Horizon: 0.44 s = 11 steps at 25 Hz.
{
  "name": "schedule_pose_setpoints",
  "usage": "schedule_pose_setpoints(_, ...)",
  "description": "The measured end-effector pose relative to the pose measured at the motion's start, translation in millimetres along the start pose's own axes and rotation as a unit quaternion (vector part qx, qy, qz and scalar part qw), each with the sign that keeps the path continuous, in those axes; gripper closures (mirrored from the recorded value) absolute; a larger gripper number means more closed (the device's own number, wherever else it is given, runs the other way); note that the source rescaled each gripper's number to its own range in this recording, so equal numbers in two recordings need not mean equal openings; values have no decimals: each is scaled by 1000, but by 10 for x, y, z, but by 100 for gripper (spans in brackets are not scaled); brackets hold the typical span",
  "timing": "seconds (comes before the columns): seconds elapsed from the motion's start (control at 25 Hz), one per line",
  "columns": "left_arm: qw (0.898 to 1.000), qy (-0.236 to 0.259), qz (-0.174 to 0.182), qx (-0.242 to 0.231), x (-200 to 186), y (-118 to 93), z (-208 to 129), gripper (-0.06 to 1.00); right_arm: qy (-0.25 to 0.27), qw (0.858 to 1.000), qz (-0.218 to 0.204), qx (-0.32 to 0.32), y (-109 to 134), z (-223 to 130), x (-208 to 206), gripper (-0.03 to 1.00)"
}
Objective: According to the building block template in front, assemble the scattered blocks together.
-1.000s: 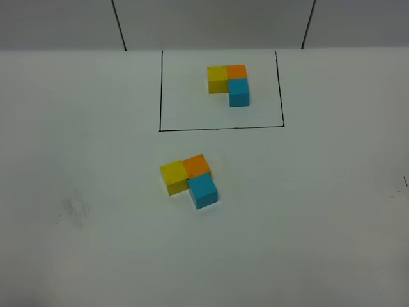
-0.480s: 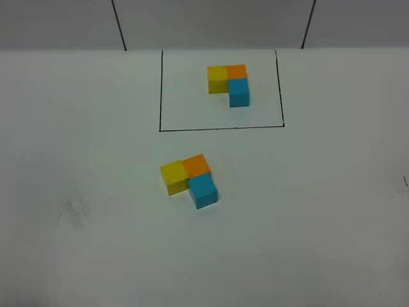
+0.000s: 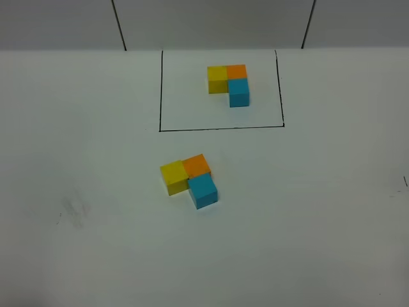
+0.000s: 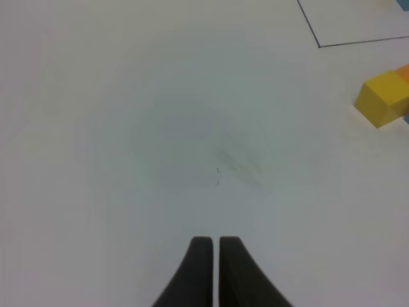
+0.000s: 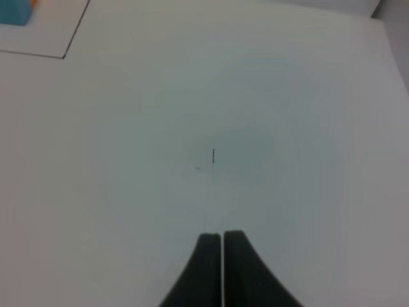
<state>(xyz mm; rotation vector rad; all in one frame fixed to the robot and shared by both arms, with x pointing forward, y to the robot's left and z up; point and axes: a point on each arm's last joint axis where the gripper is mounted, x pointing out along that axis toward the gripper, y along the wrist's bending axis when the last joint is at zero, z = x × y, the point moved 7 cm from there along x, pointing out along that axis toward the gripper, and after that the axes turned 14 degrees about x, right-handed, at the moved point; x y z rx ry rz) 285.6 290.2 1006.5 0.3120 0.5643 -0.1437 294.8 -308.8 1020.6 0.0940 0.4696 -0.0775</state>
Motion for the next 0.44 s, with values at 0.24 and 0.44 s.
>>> schedule_pose_setpoints(0.24, 1000, 0, 0, 0, 0, 0, 0, 94, -2, 1000, 0, 0, 0, 0, -4, 96)
schedule_pose_setpoints(0.44, 1000, 0, 0, 0, 0, 0, 0, 94, -2, 1000, 0, 0, 0, 0, -4, 96)
